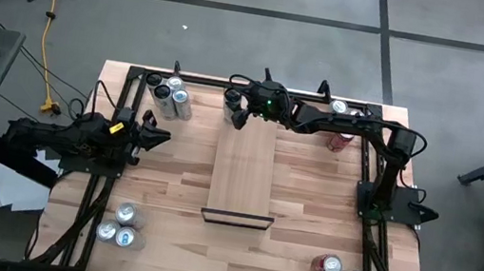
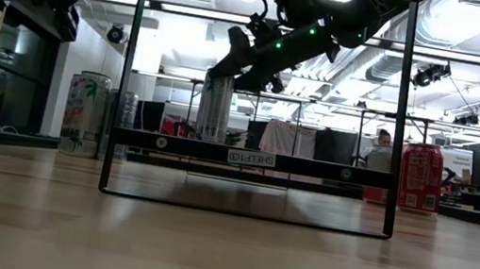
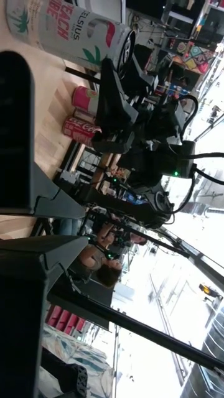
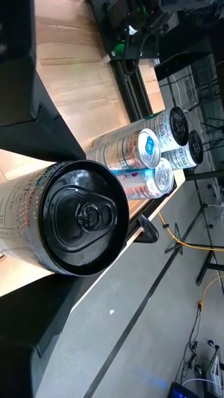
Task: Place canned beverage on shelf
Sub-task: Put the top right white-pink soda can on the shelf, then put the bottom white-pink soda can on the shelf aligned with the other white-pink soda can
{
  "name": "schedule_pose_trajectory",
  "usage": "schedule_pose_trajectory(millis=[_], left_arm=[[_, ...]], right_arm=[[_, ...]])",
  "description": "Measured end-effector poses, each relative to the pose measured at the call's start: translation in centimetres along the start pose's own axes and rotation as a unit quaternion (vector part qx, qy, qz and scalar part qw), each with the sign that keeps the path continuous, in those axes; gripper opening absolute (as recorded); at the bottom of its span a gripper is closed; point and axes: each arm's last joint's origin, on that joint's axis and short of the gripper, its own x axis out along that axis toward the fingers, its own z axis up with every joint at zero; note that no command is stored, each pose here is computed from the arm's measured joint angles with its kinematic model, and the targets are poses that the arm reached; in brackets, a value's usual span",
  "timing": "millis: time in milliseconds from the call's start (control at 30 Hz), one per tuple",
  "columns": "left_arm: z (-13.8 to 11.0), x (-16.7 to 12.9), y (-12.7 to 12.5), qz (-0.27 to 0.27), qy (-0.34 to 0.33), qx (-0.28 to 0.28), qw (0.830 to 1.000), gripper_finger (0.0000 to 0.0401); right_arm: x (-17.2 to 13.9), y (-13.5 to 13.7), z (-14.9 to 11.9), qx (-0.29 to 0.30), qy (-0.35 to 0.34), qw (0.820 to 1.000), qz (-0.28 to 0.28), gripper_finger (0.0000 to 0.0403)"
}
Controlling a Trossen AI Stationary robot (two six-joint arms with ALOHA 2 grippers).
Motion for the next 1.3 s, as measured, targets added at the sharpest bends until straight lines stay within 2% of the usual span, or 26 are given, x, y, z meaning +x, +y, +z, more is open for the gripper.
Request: schedule_pose_trajectory(millis=[600,967,1300], left_arm=[[0.0,0.0,0.0,0.0,0.0,0.0,1.0,0.0003],[0.0,0.0,0.0,0.0,0.0,0.0,1.0,0.0003],[0.0,0.0,0.0,0.0,0.001,0.0,1.0,0.0003]], right_arm=[[0.0,-0.1,0.1,0.013,-0.005,1.0,-0.012,0.028],[0.0,-0.1,0.1,0.013,-0.005,1.0,-0.014,0.0333],[-2.3,-0.1,1.8,-0.042,-0.001,0.999,-0.012,0.0344]])
